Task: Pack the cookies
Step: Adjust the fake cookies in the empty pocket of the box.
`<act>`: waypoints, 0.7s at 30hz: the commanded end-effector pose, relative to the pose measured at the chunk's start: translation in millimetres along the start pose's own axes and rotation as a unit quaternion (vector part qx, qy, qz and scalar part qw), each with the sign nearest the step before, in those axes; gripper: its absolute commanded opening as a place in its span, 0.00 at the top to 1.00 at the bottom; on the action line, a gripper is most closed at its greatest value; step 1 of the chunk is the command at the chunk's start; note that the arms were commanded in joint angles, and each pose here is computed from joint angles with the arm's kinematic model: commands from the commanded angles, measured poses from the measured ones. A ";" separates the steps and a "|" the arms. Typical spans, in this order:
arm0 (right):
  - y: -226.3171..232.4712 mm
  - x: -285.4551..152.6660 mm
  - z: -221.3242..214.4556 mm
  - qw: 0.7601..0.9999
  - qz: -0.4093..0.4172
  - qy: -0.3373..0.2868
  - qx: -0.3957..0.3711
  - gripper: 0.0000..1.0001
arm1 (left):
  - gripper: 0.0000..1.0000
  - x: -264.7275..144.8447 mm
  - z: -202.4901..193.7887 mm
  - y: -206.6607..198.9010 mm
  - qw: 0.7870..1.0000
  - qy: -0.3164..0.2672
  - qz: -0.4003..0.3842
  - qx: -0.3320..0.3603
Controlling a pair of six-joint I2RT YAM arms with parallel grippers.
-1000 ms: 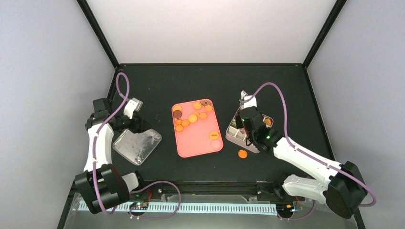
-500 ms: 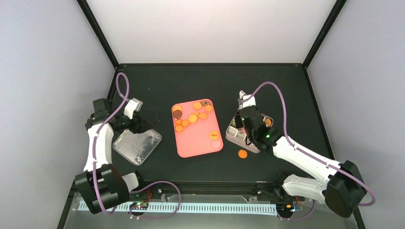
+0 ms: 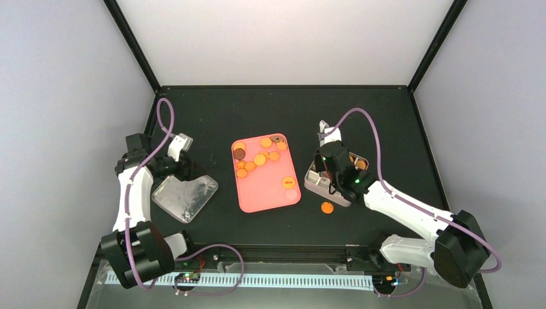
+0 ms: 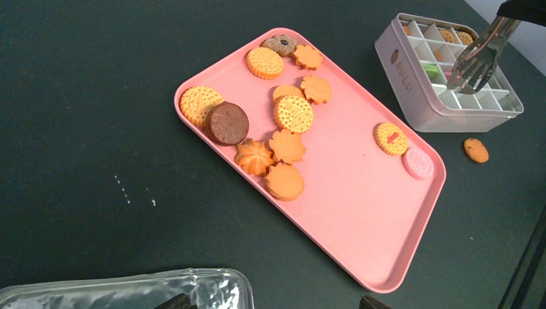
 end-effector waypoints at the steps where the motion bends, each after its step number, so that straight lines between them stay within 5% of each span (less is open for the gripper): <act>1: -4.9 2.0 3.1 1.000 -0.025 -0.005 0.002 0.62 | 0.32 -6.7 9.4 -9.0 0.999 -0.014 -0.007 0.033; 14: -19.4 -24.6 39.3 0.997 -0.035 -0.070 0.028 0.67 | 0.32 -5.4 7.2 -7.3 1.000 -0.012 -0.006 0.028; 21: -11.7 -38.9 73.0 0.991 0.035 -0.121 0.055 0.65 | 0.32 -6.0 8.5 -6.8 1.000 -0.010 -0.003 0.023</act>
Point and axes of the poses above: each gripper's point midway between its finger pads, its own x axis out along the fingers, its own y axis along the line the jaws close on, z = x × y, the point moved 8 cm from there along -x, back along the fingers, and after that the axes turned 8 degrees about -x, right-handed, at the moved point
